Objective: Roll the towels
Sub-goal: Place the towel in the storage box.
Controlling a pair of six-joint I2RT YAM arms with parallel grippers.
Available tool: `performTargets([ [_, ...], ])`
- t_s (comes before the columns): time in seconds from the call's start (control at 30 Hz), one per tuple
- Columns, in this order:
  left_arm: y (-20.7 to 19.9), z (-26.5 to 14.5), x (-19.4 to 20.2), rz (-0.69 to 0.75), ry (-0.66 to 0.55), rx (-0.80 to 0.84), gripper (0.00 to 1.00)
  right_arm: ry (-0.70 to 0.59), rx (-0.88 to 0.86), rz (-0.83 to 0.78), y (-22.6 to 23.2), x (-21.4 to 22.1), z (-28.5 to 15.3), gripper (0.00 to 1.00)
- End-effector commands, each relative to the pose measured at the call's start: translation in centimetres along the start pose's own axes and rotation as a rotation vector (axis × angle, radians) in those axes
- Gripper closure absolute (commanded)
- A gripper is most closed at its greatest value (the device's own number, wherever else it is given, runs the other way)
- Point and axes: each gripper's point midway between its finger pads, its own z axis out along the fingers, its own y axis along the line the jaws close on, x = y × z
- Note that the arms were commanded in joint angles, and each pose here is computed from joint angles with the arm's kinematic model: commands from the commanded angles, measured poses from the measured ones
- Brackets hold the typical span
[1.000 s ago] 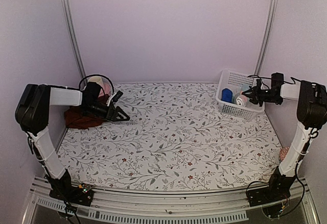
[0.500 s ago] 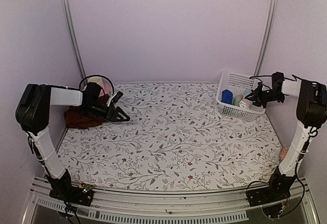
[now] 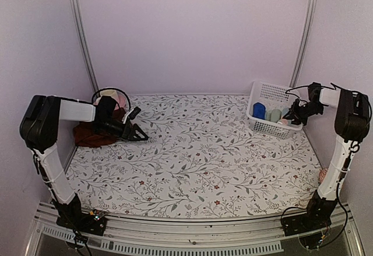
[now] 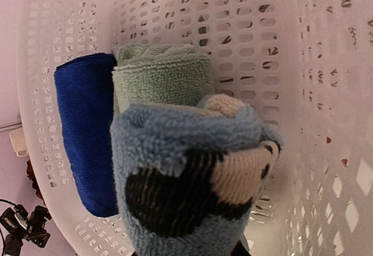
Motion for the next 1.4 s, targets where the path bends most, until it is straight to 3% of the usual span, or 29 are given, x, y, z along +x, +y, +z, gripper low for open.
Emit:
performTargets([
  [0.0,0.9,0.1,0.3,-0.027,0.013,-0.007,0.03,0.063,0.115,0.017,-2.2,0.9,0.7,0.86],
  [0.53,1.1,0.2,0.3,-0.033,0.016,-0.019,0.03,0.122,0.389,-0.035,-3.5,-0.3,2.2,0.82],
  [0.8,1.2,0.3,0.4,-0.036,0.019,-0.020,0.03,0.115,0.458,-0.072,-2.8,-1.2,2.6,0.68],
  [1.0,1.3,0.3,0.4,-0.036,0.020,-0.025,0.03,0.114,0.500,-0.150,-0.9,-1.8,2.7,0.50],
  [1.37,1.3,0.3,0.3,-0.038,0.021,-0.023,0.03,0.097,0.611,-0.194,-1.0,-2.1,0.6,0.45],
])
